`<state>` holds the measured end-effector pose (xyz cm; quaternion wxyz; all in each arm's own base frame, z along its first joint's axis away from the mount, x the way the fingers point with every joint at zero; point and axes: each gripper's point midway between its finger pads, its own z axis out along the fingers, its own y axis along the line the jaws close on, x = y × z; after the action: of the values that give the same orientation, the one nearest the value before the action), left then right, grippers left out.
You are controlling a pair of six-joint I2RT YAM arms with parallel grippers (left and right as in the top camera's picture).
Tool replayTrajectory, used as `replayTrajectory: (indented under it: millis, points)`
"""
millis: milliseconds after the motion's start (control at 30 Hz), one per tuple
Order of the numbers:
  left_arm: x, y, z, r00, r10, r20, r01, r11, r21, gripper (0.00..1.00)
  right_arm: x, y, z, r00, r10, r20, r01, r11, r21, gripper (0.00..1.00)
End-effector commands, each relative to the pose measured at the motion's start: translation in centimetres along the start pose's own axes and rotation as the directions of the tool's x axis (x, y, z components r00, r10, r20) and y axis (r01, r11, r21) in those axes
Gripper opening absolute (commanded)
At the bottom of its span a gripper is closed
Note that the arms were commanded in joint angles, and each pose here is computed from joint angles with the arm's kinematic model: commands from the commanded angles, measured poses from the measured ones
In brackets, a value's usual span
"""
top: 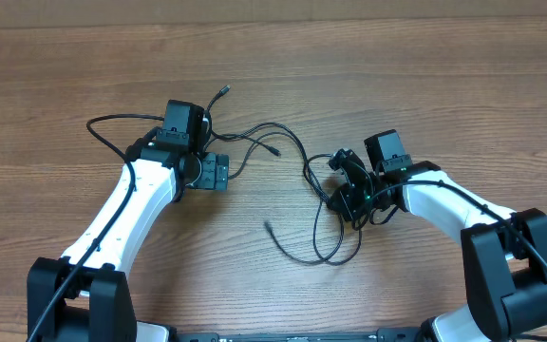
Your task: Untangle cables
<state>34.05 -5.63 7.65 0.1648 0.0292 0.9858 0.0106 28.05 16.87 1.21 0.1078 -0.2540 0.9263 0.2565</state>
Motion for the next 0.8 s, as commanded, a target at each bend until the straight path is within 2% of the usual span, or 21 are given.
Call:
replayTrajectory:
  millis: [0, 267, 500, 633, 767]
  points:
    - [0.1, 0.1, 0.0, 1.000, 0.012, 0.002, -0.012, 1.000, -0.008, 0.99, -2.1, 1.0, -1.5, 1.000, 0.019, 0.017, -0.019, 1.000, -0.025, 0.04]
    - [0.1, 0.1, 0.0, 1.000, 0.012, 0.002, -0.012, 1.000, -0.008, 1.00, -7.3, 5.1, -9.9, 0.999, 0.013, 0.031, -0.011, 0.999, -0.044, 0.04]
    - [0.1, 0.1, 0.0, 1.000, 0.012, 0.002, -0.012, 1.000, -0.008, 1.00, -13.1, 9.3, -19.2, 0.973, -0.093, 0.209, 0.096, 0.995, -0.003, 0.04]
    - [0.1, 0.1, 0.0, 1.000, 0.012, 0.002, -0.012, 1.000, -0.008, 1.00, -16.2, 12.2, -25.0, 0.913, -0.190, 0.360, 0.186, 0.981, 0.048, 0.04]
    - [0.1, 0.1, 0.0, 1.000, 0.012, 0.002, -0.012, 1.000, -0.008, 1.00, -18.2, 15.0, -30.7, 0.823, -0.283, 0.493, 0.262, 0.958, 0.114, 0.04]
